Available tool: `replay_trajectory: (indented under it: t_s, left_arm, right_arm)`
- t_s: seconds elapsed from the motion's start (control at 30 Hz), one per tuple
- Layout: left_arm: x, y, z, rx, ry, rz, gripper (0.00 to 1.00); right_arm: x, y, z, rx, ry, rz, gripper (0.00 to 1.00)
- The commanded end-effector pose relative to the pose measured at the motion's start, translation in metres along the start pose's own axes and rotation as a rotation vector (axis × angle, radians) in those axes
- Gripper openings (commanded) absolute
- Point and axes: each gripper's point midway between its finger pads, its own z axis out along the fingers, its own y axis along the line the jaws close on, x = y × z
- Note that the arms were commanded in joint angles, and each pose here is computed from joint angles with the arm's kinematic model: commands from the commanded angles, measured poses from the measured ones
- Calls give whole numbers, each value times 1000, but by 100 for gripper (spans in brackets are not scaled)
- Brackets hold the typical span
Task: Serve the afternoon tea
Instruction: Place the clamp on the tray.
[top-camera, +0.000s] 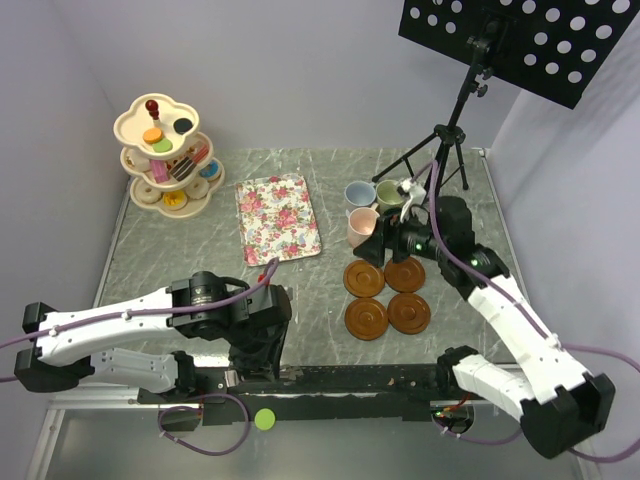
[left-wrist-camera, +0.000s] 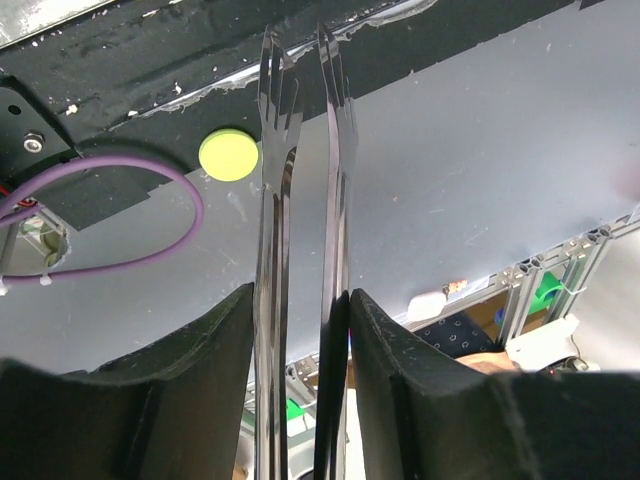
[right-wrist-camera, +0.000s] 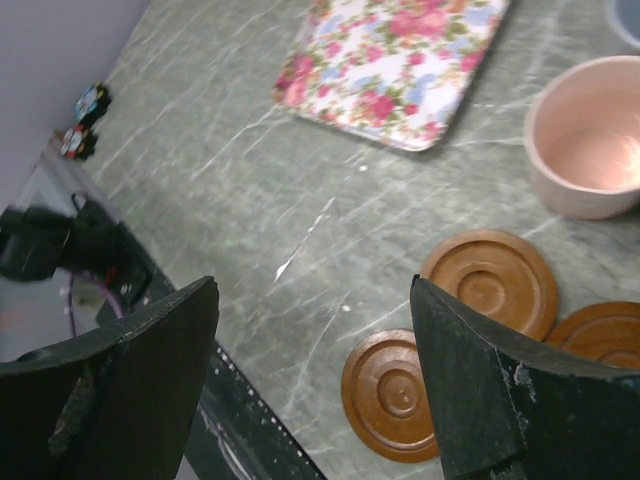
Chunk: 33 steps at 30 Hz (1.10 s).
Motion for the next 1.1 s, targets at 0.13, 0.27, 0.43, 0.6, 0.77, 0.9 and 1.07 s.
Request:
replay_trajectory:
  t_s: [0.13, 0.27, 0.43, 0.6, 0.77, 0.9, 1.07]
  left_arm:
    - [-10, -18, -5, -25, -9, -55, 48]
    - [-44, -24, -2, -31, -85, -136, 47]
    - [-139, 12, -11, -110, -376, -282, 48]
    - [-249, 35, -35, -258, -697, -366, 50]
    - [-345, 47, -12, -333, -787, -390, 54]
    - [-389, 74, 16, -435, -790, -457, 52]
    - [-399, 91, 69, -493, -731, -533, 51]
  right_arm:
    - [-16, 74, -34, -172, -130, -226, 84]
    - [-30, 88, -43, -135, -160, -246, 84]
    - [-32, 55, -34, 36, -184, -227, 84]
    - [-29, 43, -30, 83, -196, -228, 85]
    - [-14, 34, -28, 106, -175, -224, 86]
    - [-9, 27, -31, 136, -170, -213, 86]
    - [-4, 19, -33, 173, -171, -213, 86]
